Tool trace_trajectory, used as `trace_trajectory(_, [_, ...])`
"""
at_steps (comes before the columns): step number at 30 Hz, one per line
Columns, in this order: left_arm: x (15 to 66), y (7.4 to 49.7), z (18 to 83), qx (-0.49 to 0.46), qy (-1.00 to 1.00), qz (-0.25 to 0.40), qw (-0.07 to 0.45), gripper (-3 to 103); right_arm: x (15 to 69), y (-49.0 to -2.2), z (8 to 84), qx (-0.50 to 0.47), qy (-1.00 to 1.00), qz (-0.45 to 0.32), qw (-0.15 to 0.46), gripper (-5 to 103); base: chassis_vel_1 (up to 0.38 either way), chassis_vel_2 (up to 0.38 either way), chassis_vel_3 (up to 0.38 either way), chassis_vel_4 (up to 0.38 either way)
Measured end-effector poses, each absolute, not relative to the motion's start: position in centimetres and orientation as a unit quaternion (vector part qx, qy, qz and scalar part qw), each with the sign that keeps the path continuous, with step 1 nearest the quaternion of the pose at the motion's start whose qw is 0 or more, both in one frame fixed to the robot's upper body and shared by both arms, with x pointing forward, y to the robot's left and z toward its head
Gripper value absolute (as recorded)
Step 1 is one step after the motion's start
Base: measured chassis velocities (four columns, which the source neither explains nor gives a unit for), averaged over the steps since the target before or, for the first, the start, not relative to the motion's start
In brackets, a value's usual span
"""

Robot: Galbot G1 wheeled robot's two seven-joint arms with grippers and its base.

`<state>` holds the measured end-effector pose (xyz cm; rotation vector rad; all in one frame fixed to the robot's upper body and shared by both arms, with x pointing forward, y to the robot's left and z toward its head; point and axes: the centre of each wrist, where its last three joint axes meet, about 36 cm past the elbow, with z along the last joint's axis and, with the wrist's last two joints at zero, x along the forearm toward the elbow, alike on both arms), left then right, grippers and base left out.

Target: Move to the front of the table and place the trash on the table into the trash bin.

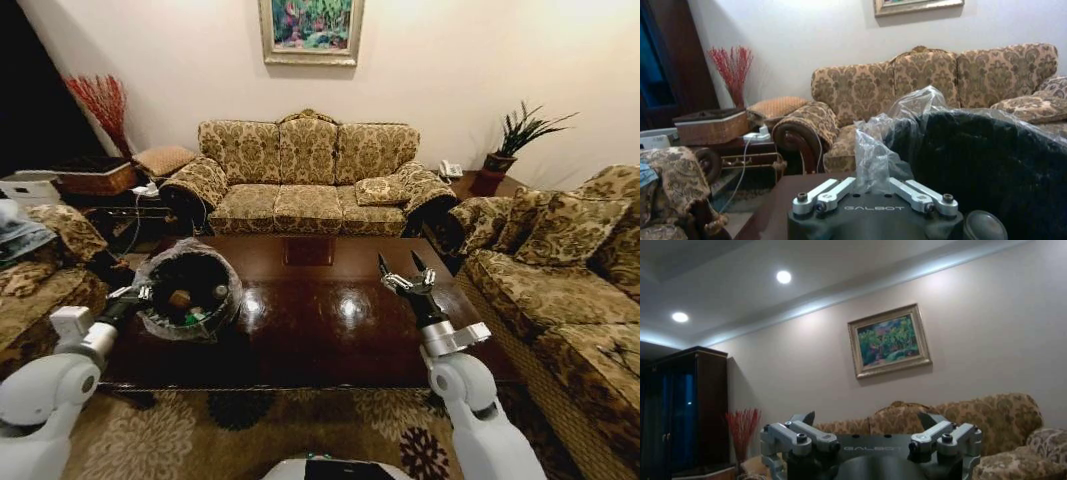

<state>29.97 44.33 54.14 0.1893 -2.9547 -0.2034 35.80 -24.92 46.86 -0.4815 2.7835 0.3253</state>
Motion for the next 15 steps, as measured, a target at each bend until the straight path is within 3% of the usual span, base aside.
trace_trajectory(5, [29.98,44.39,54.28,0.065,-0.992,-0.068,0.084,3,35.94,-24.84,46.63,-0.17,0.968,0.115,0.147,100,0.132,-0.164,-0.174,0.167])
trace_trajectory(15, [29.72,44.76,54.08,0.089,-0.992,-0.071,0.061,3,36.1,-24.8,46.33,-0.173,0.967,0.117,0.145,100,0.251,-0.267,-0.262,0.269])
